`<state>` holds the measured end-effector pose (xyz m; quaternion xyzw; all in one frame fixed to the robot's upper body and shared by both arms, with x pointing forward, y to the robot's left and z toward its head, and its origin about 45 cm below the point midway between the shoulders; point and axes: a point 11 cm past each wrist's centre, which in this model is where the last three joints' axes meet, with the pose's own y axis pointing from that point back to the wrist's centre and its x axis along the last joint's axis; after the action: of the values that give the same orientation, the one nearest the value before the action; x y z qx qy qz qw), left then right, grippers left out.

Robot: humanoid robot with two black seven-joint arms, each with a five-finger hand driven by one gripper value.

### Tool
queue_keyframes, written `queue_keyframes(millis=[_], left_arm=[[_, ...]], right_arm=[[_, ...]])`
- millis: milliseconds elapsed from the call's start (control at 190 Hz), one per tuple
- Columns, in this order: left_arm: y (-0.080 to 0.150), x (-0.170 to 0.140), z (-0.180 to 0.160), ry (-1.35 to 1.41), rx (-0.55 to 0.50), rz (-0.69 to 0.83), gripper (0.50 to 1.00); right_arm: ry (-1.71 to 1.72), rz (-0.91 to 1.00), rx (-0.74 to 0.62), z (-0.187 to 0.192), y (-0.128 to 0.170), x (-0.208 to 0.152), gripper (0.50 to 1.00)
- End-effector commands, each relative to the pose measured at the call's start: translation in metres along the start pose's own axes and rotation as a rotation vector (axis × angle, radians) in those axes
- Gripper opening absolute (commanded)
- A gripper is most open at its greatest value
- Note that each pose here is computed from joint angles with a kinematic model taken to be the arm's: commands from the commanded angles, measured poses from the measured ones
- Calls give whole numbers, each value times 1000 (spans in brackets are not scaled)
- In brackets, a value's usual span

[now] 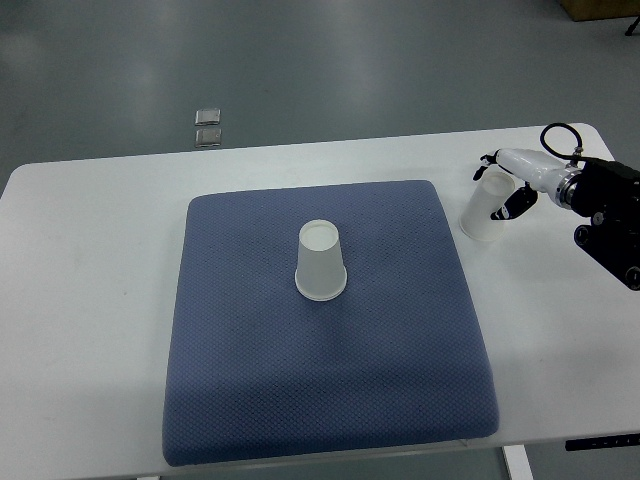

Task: Stack paper cups
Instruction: 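Lower the right hand and close its fingers around the cup, then lift the held cup and carry it over the cup on the pad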

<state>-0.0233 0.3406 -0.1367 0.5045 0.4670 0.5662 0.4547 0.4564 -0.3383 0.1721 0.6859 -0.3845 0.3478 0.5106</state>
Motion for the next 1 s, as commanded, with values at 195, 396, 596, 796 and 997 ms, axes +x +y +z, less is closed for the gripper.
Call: queue_keyframes(millis=[195, 396, 596, 796, 997], left_arm=[[0, 0, 0, -1, 0, 0, 1000], [0, 0, 0, 1, 0, 0, 1000], [0, 0, 0, 1, 0, 0, 1000], [0, 0, 0, -1, 0, 0, 1000], [0, 0, 0, -1, 0, 0, 1000]], right_arm=[[21, -8, -12, 7, 2, -1, 891], [24, -8, -17, 9, 3, 1, 770], [23, -13, -19, 10, 3, 0, 531], [23, 3, -12, 8, 3, 7, 500], [45, 75, 86, -22, 8, 51, 500]])
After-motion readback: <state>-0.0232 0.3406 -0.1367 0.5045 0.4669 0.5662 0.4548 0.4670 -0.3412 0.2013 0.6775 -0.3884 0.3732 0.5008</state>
